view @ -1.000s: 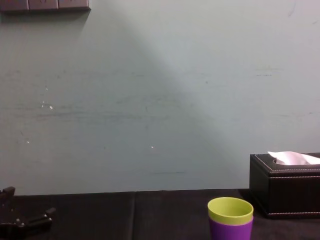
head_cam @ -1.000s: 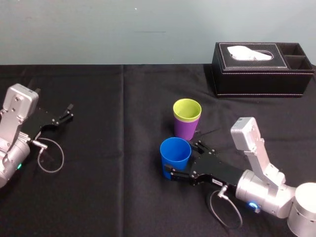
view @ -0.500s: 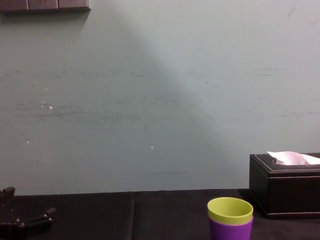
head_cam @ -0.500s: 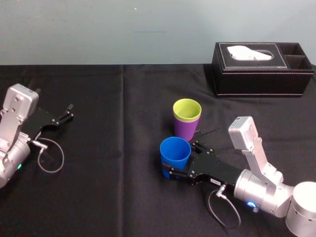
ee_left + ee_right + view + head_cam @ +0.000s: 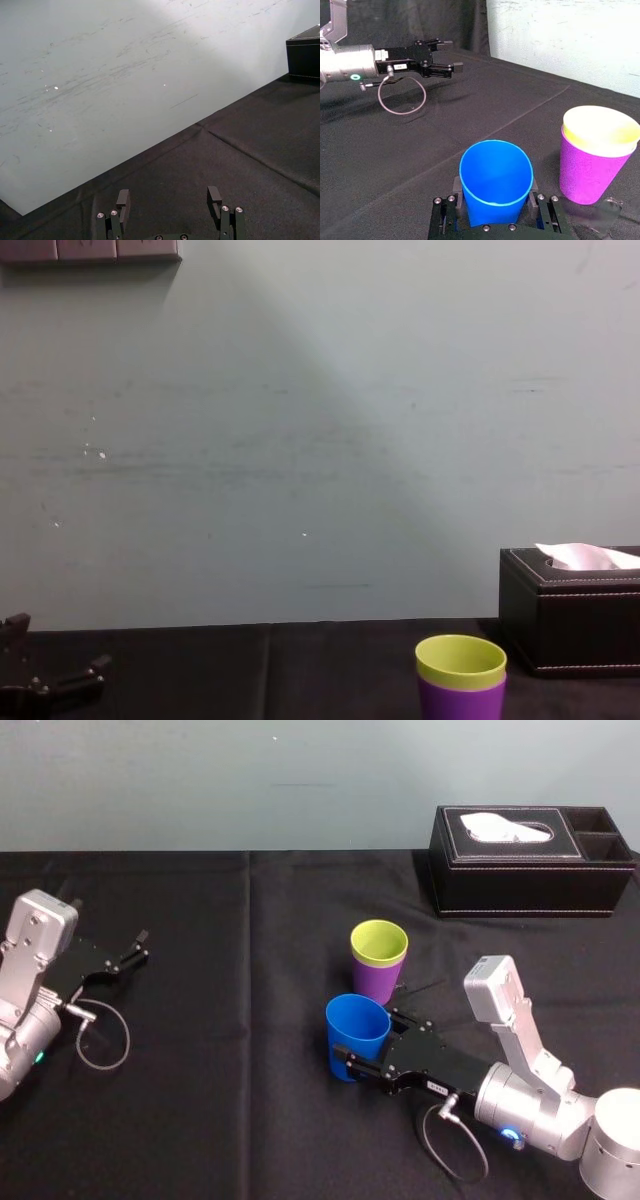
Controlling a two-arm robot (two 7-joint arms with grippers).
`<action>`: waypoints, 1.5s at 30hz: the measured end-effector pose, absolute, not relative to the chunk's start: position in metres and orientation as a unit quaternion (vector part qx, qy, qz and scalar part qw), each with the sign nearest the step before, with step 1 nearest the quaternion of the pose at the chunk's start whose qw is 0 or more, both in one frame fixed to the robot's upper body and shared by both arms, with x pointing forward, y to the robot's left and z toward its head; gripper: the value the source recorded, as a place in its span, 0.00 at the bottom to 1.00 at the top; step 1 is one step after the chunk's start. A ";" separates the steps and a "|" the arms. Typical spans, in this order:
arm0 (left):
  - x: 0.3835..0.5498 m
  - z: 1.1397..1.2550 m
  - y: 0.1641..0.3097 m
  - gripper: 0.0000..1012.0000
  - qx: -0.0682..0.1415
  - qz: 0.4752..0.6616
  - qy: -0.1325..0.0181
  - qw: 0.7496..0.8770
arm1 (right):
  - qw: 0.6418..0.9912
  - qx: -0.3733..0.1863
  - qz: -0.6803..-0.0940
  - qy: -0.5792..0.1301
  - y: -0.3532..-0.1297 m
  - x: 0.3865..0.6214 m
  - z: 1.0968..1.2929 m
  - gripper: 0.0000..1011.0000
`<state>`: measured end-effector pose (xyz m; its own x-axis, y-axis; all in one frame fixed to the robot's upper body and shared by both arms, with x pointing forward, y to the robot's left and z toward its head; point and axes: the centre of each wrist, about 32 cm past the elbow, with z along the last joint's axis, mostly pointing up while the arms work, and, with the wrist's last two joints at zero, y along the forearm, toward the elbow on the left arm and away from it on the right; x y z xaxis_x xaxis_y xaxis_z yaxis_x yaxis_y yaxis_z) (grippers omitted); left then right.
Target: Stack the three plastic cups sequentially using one hand.
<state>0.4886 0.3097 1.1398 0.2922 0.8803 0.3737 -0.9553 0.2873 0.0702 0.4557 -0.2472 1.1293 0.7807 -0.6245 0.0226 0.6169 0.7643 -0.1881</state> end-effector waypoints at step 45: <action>0.489 1.140 0.310 1.00 0.141 0.580 -0.132 0.791 | 0.896 -0.088 -0.434 -0.037 -0.267 0.427 1.247 0.72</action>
